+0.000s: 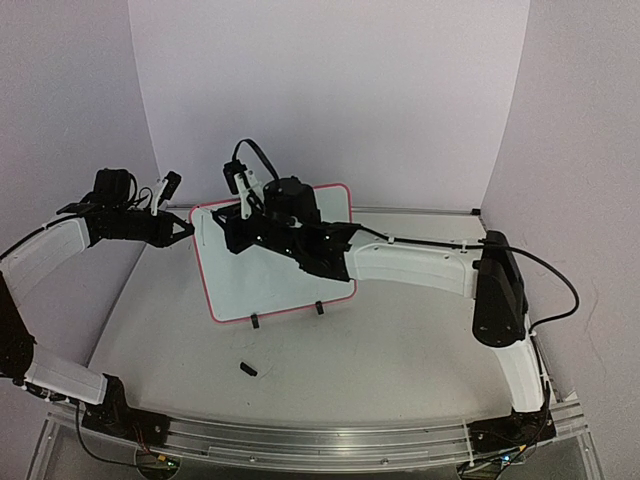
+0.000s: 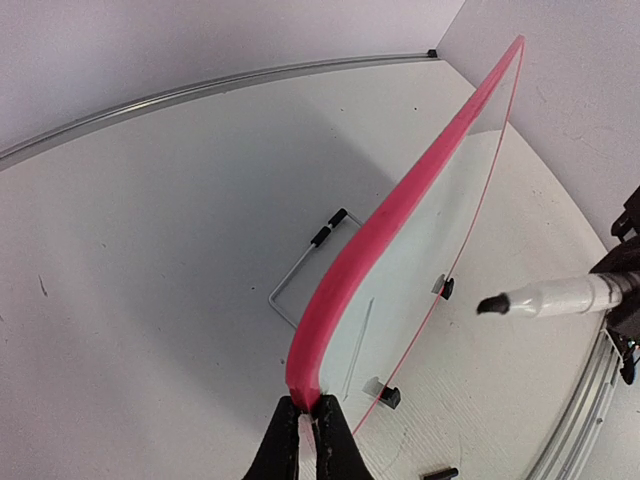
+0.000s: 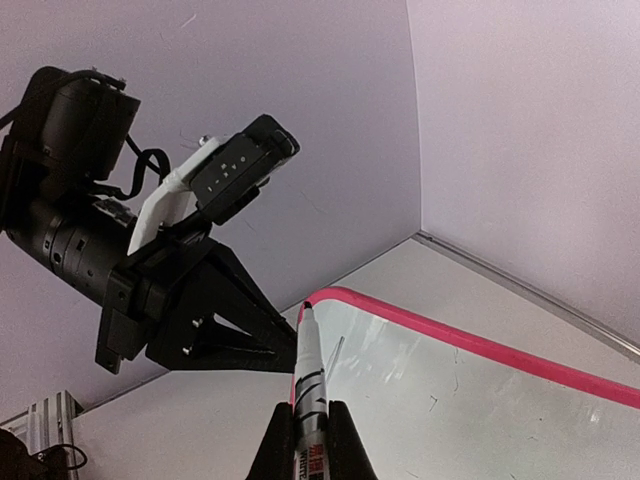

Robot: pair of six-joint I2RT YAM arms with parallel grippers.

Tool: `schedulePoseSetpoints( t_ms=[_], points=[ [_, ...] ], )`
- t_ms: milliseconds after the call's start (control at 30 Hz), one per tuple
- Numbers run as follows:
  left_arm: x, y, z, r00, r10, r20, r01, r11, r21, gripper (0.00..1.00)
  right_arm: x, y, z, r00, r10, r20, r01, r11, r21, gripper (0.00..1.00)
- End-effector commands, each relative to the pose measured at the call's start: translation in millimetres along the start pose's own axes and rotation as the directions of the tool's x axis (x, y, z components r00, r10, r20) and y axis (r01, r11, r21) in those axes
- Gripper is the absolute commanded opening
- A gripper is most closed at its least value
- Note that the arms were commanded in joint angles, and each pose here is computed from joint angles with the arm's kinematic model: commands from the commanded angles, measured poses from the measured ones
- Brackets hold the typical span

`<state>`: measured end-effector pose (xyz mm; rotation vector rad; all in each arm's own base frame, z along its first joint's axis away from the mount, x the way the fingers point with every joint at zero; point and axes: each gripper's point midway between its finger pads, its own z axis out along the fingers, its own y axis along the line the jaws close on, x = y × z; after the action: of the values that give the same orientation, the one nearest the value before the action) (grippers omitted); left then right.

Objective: Write a sentence on the whiteboard
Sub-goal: Write on the whiteboard with the whiteboard marker without the cap.

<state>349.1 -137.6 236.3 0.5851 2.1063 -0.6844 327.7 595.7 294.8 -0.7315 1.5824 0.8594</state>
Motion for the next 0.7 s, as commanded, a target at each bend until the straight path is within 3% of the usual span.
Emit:
schedulePoseSetpoints(
  t_ms=[0,667],
  points=[
    [-0.2,2.2,-0.5,1.0,0.025,0.0,-0.025,1.0,-0.016,0.0,6.1,-0.2,7.9,1.0,-0.011,-0.013,0.011,1.0,0.012,0.0],
    [0.6,2.0,0.2,1.0,0.022,-0.003,-0.022,1.0,-0.013,0.0,17.9,-20.6,16.1,0.999,-0.015,-0.029,0.018,0.992,0.126,0.0]
  ],
)
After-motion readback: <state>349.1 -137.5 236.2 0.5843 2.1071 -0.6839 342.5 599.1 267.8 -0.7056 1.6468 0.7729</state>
